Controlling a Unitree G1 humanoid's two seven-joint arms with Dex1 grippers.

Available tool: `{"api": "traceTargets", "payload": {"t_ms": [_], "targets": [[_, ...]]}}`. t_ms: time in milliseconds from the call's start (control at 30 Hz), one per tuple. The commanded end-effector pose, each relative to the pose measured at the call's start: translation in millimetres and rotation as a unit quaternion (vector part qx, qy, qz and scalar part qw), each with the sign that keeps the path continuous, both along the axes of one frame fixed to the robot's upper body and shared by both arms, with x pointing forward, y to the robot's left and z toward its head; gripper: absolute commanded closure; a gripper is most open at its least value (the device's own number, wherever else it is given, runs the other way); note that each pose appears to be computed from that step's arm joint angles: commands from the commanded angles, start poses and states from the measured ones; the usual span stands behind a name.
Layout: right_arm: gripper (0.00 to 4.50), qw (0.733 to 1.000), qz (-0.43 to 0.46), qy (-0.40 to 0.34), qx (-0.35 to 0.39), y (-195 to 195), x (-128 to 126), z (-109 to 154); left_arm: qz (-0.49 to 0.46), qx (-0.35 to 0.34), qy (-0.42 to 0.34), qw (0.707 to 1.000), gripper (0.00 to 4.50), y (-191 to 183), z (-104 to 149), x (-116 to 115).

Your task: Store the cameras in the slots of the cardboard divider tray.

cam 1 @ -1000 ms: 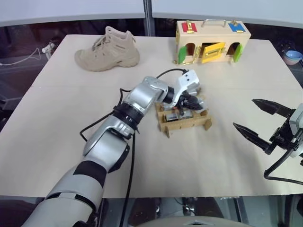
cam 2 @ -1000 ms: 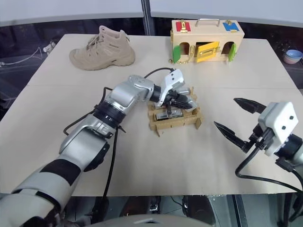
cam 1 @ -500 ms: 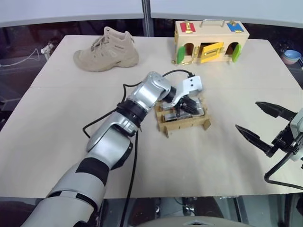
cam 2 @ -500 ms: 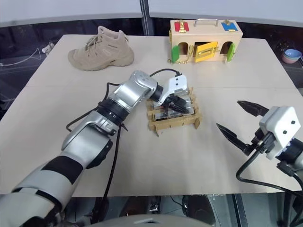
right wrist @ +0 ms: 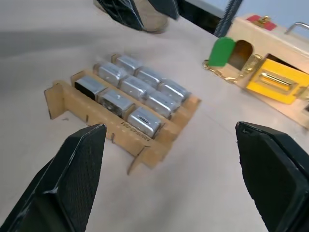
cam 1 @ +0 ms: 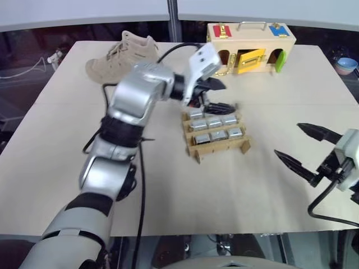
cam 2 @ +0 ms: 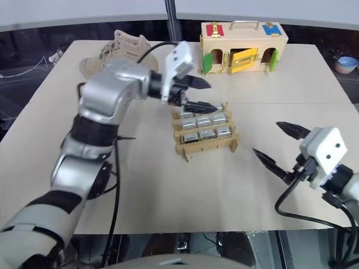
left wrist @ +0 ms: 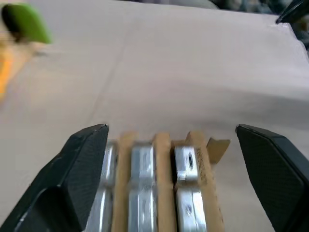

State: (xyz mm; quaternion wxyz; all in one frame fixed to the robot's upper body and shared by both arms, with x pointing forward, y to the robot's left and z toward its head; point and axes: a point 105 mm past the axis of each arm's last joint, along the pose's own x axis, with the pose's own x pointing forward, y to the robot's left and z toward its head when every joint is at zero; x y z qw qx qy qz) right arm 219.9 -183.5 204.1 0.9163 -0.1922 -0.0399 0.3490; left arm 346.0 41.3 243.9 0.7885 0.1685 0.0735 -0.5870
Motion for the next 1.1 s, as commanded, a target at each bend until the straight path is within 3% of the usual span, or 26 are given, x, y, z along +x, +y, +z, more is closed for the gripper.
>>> {"api": "traceTargets", "payload": {"t_ms": [33, 200, 367, 433, 533, 767, 933, 1100], "targets": [[0.22, 1.0, -0.009, -0.018, -0.014, -0.3, 6.7, 0.9, 0.015, -0.115, -0.09, 0.989, 0.12, 24.4, 19.5, -19.5], [0.11, 0.999, -0.015, 0.023, -0.022, -14.4, 16.6, -17.2, 0.133, -0.208, -0.033, 0.968, 0.04, 98.5, -15.1, -42.2], [0.11, 0.998, -0.055, 0.017, -0.032, -40.1, 22.9, -22.1, 0.191, -0.142, -0.044, 0.97, 0.04, 133.5, -72.6, -92.3], [0.11, 0.998, -0.051, 0.028, -0.032, -42.8, 18.5, -25.8, 0.25, -0.146, -0.028, 0.957, 0.04, 149.6, -87.4, -96.6], [0.11, 0.996, -0.046, 0.056, -0.042, -47.2, 5.8, -36.7, 0.327, -0.178, -0.02, 0.928, 0.04, 169.2, -90.2, -95.7], [0.11, 0.994, -0.077, 0.075, -0.034, -61.7, -1.1, -48.1, 0.333, -0.166, -0.021, 0.928, 0.04, 176.6, -87.4, -107.9], [0.11, 0.994, -0.084, 0.059, -0.04, -65.8, 24.0, -44.9, 0.279, -0.145, 0.014, 0.949, 0.04, 156.8, -99.4, -130.2], [0.11, 0.994, -0.077, 0.056, -0.047, -67.4, 38.8, -40.1, 0.278, -0.147, 0.018, 0.949, 0.04, 154.4, -100.0, -133.8]]}}
